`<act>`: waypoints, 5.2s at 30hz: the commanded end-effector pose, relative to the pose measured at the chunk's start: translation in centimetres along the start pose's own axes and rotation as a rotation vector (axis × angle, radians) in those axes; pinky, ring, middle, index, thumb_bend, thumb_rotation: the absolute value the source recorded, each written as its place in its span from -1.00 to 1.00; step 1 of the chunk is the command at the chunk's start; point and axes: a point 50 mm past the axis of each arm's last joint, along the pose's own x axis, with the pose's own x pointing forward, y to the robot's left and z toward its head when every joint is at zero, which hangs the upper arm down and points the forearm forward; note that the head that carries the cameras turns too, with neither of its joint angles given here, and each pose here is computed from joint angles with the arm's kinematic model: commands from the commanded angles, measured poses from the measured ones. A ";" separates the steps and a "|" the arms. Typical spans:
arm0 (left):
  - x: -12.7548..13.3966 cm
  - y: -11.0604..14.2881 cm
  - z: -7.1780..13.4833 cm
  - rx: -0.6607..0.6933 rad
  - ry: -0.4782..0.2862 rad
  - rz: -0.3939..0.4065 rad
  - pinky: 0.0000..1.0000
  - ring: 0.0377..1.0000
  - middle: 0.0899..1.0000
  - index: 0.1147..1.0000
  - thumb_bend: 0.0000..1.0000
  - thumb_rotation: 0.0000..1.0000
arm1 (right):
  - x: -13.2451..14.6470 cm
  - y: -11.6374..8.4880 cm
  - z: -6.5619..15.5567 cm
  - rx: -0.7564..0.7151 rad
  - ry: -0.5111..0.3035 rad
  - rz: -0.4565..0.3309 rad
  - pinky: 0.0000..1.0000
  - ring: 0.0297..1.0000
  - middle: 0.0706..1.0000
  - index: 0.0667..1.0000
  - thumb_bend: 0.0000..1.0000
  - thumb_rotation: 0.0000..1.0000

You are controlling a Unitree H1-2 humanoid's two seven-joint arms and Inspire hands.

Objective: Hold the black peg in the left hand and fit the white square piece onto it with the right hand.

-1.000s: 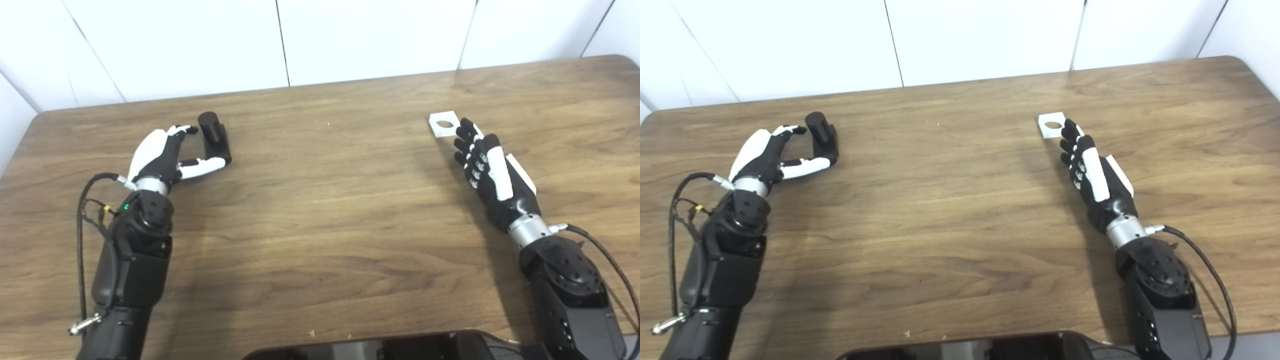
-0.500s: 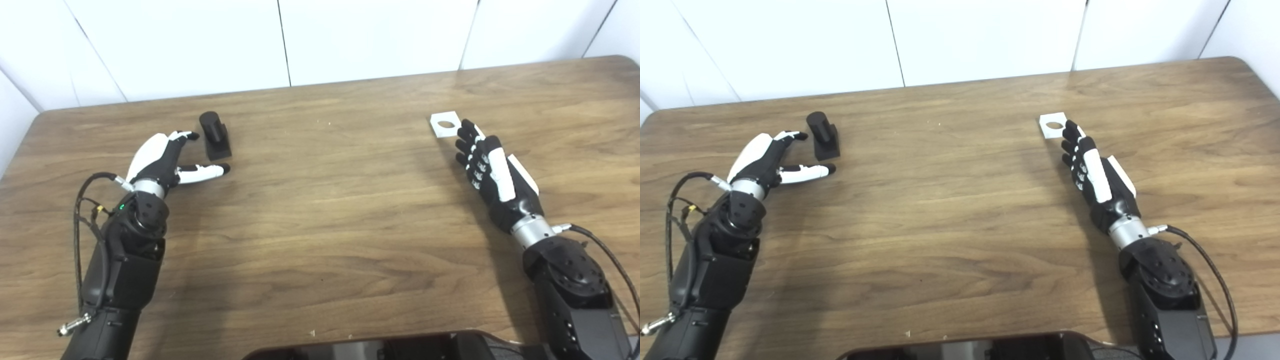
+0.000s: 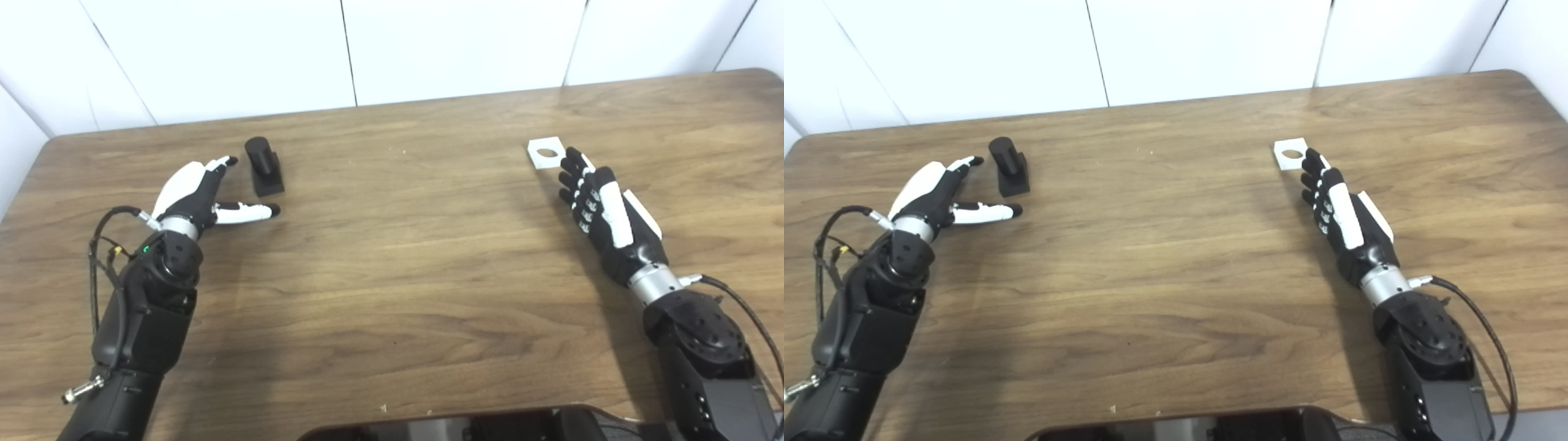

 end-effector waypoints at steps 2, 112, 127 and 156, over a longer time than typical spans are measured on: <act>0.7 3.3 1.3 0.054 -0.039 0.082 1.00 1.00 1.00 0.96 0.83 -0.09 | 0.2 -0.3 1.0 -0.009 -0.035 0.018 1.00 1.00 1.00 1.00 0.27 1.00; 5.9 6.4 3.4 0.284 -0.092 0.004 1.00 1.00 1.00 0.78 0.95 0.03 | -0.5 -0.3 0.0 -0.024 -0.003 0.032 1.00 1.00 1.00 1.00 0.24 1.00; 6.6 5.9 4.4 0.276 -0.122 0.019 1.00 1.00 1.00 0.78 0.84 -0.13 | -0.8 -0.5 -0.2 -0.022 -0.001 0.031 1.00 1.00 1.00 1.00 0.25 1.00; 6.7 5.7 4.4 0.300 -0.135 -0.021 1.00 1.00 1.00 0.37 0.81 -0.12 | -1.0 -1.2 -0.2 -0.019 -0.007 0.020 1.00 1.00 1.00 1.00 0.23 1.00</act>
